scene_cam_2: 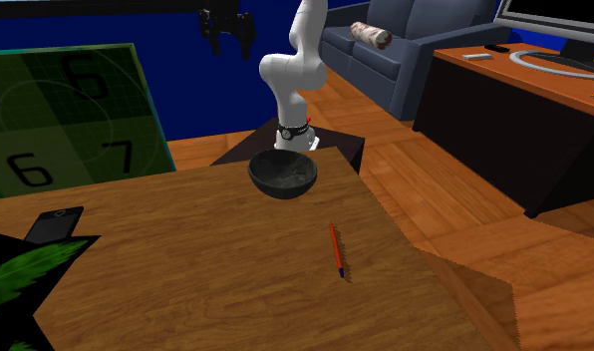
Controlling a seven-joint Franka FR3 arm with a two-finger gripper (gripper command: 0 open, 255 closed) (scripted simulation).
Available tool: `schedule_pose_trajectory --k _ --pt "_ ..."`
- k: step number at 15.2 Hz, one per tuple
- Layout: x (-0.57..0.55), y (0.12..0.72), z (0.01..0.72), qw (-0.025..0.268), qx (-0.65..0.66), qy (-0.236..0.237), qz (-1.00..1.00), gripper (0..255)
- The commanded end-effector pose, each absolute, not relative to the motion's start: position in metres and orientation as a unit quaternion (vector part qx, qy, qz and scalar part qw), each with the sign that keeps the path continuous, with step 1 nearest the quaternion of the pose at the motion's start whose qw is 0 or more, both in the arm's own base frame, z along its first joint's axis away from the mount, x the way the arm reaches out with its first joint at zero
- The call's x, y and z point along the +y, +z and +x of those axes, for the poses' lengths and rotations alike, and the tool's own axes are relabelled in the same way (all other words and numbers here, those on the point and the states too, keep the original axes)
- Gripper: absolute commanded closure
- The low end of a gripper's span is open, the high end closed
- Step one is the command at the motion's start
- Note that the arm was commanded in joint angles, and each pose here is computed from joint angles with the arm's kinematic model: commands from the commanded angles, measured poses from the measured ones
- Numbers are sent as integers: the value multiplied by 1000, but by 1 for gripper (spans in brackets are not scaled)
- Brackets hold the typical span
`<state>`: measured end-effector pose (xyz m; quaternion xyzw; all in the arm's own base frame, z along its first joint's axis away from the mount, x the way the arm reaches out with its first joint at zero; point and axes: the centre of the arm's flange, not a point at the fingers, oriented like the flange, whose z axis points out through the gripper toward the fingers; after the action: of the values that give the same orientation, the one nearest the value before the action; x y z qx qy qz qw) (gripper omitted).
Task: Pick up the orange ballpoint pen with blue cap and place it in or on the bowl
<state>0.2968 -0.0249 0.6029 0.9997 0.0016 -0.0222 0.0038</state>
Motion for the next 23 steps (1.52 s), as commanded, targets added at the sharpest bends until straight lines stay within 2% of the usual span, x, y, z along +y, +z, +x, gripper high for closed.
schedule_pose_trajectory --k 1,23 --pt "-25 603 297 4 2 -22 1000 0" --pt "147 472 471 -55 135 -8 989 0"
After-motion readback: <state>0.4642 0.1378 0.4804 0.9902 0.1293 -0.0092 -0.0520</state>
